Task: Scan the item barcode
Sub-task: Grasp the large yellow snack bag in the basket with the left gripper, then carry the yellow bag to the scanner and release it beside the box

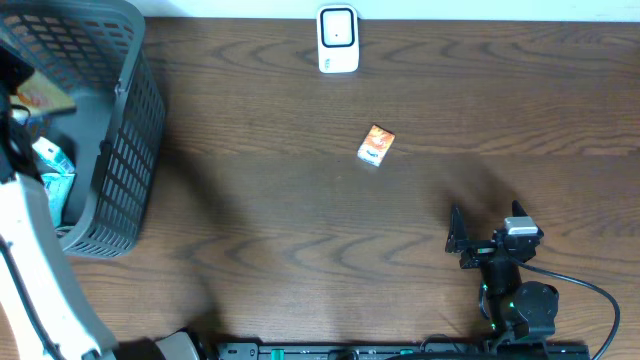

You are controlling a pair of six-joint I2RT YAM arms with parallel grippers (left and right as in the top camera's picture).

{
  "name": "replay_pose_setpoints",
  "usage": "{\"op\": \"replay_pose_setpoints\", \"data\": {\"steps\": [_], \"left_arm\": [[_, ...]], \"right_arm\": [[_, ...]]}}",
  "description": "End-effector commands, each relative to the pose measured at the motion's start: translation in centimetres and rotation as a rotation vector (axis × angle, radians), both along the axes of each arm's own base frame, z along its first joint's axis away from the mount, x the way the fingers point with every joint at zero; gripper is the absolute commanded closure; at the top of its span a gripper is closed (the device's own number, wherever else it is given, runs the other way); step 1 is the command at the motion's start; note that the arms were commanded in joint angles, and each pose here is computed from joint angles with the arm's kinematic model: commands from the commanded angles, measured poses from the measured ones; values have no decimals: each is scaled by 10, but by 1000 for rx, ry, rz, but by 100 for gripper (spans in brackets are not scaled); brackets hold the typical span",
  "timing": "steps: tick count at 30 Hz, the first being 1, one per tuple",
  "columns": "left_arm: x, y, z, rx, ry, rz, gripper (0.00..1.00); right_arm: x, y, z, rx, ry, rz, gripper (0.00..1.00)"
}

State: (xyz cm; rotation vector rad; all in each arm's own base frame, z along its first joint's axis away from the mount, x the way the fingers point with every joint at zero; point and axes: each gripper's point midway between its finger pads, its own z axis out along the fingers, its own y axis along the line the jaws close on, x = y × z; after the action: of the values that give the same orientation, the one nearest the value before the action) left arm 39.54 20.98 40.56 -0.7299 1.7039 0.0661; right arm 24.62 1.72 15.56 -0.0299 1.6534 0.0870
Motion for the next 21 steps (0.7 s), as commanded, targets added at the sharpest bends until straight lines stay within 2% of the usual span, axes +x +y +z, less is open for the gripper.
{"op": "replay_pose_setpoints", "data": {"steps": [1, 6, 14, 21], "left_arm": [[-10, -53, 67, -39, -221, -207, 93], [-9, -125, 99, -183, -346, -459, 93], [25, -261, 68, -247, -233, -792, 93], [59, -332, -29, -269, 54, -729, 93]], "right_arm": [[0, -3, -2, -2, 6, -14, 1], [0, -3, -2, -2, 6, -14, 1], [0, -3, -2, -2, 6, -14, 1], [0, -3, -2, -2, 6, -14, 1]]}}
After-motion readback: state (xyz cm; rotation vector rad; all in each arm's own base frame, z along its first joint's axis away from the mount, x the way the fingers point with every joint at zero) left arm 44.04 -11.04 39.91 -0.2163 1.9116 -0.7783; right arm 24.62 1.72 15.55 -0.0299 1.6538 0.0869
